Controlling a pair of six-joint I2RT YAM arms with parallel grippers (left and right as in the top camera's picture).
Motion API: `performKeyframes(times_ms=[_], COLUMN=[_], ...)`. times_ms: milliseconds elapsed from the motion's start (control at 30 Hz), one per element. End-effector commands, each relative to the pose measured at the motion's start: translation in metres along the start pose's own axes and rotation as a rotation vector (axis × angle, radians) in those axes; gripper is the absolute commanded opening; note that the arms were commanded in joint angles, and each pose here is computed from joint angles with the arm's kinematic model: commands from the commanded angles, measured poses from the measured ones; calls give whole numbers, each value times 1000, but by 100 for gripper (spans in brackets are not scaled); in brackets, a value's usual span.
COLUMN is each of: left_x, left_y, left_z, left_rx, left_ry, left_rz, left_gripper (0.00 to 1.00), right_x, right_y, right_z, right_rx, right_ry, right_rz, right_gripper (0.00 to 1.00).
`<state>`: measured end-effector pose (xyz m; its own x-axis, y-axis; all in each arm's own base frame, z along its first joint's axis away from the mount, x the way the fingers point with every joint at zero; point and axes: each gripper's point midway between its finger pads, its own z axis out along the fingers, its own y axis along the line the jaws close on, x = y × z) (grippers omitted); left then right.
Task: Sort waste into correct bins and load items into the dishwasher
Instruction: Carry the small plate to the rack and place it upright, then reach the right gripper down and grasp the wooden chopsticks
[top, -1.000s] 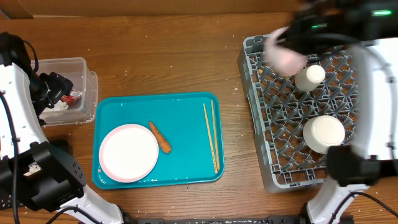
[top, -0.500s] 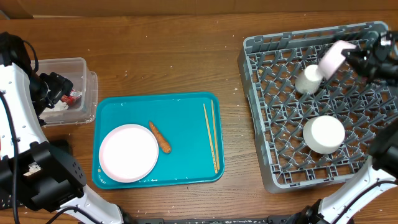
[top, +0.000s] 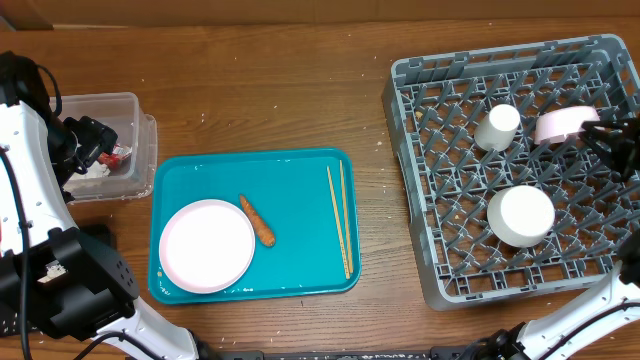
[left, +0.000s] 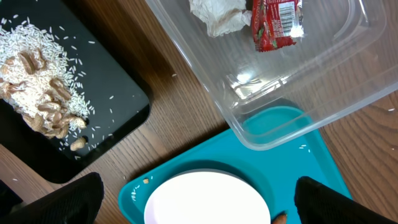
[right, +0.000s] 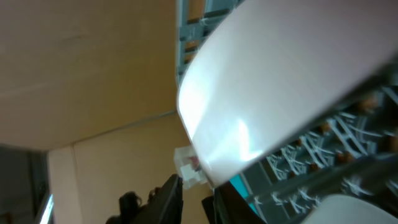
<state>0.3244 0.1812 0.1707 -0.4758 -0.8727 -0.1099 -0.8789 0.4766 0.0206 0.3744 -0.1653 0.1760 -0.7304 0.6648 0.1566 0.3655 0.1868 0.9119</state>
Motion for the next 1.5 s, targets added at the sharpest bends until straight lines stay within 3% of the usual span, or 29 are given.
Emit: performKeyframes(times_ms=[0,100,133,267,300,433,567,800,833,867,933,1133,1467], left_x=[-3,-3,-3,-3,-3,-3,-3,-3,-3,-3,-3,-3,-3], left_y=[-3,-3,-3,-3,-3,-3,-3,-3,-3,-3,-3,-3,-3], left_z=[-4,-4,-4,-4,-4,-4,-4,-4,-4,-4,-4,-4,-4], left_rx=[11,11,11,11,11,11,11,11,11,11,11,11,11], left_ry=[-13,-13,-13,-13,-13,-13,-13,-13,-13,-13,-13,-13,-13], left_rz=[-9,-9,-9,-9,-9,-9,-9,-9,-9,-9,-9,-9,-9], left_gripper=[100,100,100,100,100,100,100,100,100,100,100,100,100], right_x=[-8,-10,-8,32,60,125,191,270,278,284,294,306,327], right_y=[5,21,35,118,149,192,197,123,108,92,59,-16,-75], right_z=[-40,-76,-91,-106,-94,-31,63,219,237,256,288,327,325], right_rx=[194,396,454,445,435,502,631,945,973,999,1051,1197,1226], right_ry=[-76,-214,-286,-448,-448,-347,-168,102,146,183,245,368,546], right_rz=[-33,5,5,-116,-215,-432,-556,-779,-795,-808,-829,-828,-729], right_gripper=[23,27,34,92,98,98,100,100,96,86,82,75,68])
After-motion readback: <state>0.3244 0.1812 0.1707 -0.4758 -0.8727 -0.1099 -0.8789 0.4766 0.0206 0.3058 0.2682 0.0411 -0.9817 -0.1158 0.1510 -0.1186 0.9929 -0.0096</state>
